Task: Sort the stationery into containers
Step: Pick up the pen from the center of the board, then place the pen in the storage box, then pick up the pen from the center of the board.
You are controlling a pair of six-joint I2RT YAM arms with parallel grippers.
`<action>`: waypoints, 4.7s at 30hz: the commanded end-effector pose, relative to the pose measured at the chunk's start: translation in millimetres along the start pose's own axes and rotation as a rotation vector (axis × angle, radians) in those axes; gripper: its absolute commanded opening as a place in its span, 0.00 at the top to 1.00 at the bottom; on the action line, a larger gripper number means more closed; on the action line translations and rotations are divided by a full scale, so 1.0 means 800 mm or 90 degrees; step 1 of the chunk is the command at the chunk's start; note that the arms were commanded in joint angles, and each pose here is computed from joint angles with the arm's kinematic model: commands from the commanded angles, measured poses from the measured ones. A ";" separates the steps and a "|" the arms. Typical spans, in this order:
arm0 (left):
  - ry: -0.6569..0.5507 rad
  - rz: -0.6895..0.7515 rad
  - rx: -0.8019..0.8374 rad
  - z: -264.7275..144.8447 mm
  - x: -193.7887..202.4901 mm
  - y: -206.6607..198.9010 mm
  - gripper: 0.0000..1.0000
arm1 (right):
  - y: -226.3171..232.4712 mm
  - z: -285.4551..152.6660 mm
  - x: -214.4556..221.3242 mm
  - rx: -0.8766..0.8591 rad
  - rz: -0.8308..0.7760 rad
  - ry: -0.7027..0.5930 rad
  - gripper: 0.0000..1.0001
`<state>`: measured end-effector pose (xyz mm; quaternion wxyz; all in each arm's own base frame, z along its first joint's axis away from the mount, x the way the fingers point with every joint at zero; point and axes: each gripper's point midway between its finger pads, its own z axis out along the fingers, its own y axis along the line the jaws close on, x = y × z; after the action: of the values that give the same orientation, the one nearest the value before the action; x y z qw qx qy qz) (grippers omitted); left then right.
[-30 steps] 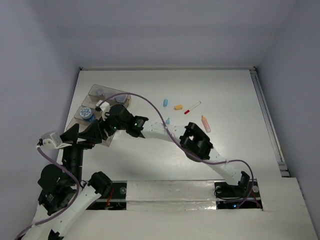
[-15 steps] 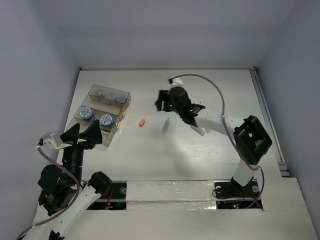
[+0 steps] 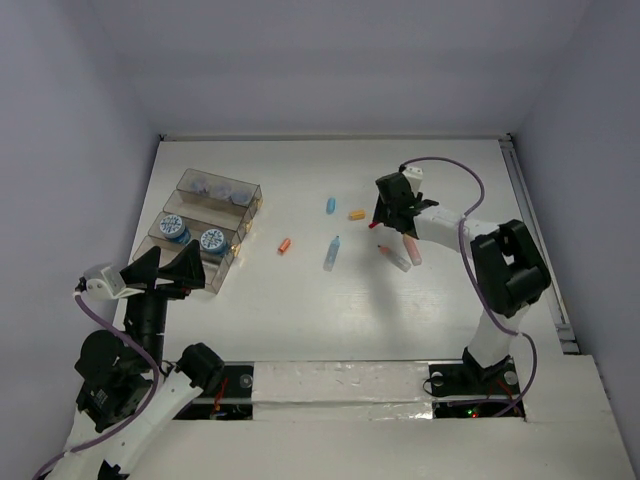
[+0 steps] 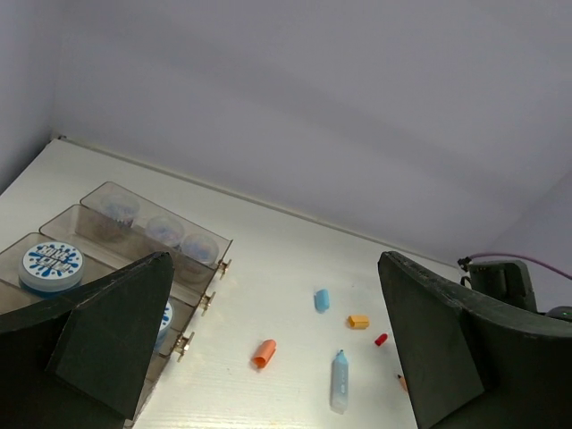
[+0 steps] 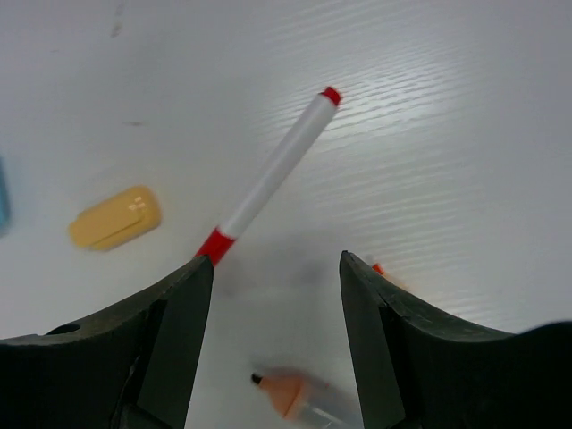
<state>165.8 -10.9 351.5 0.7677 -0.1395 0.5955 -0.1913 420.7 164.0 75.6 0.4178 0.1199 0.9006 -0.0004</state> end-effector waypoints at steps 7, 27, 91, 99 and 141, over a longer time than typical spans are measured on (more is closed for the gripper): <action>-0.027 -0.018 0.015 -0.001 -0.015 -0.006 0.01 | -0.004 0.046 -0.010 0.021 0.021 0.015 0.36; -0.020 -0.009 0.025 0.004 -0.010 -0.012 0.01 | 0.025 0.055 -0.018 -0.035 0.032 0.016 0.31; -0.025 -0.003 0.007 0.005 -0.012 -0.007 0.01 | 0.578 -0.317 0.102 -0.956 -0.290 -0.055 1.00; -0.027 -0.004 0.014 0.004 -0.013 -0.009 0.01 | 0.589 -0.284 0.138 -0.937 -0.308 -0.048 1.00; 0.048 0.038 0.058 0.026 0.026 -0.037 0.01 | 0.324 -0.193 -0.012 -0.549 -0.204 -0.111 0.42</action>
<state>174.1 -25.3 351.5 0.7640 -0.1128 0.6060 -0.1909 328.9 493.6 226.5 0.4865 -0.3084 0.7310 0.3658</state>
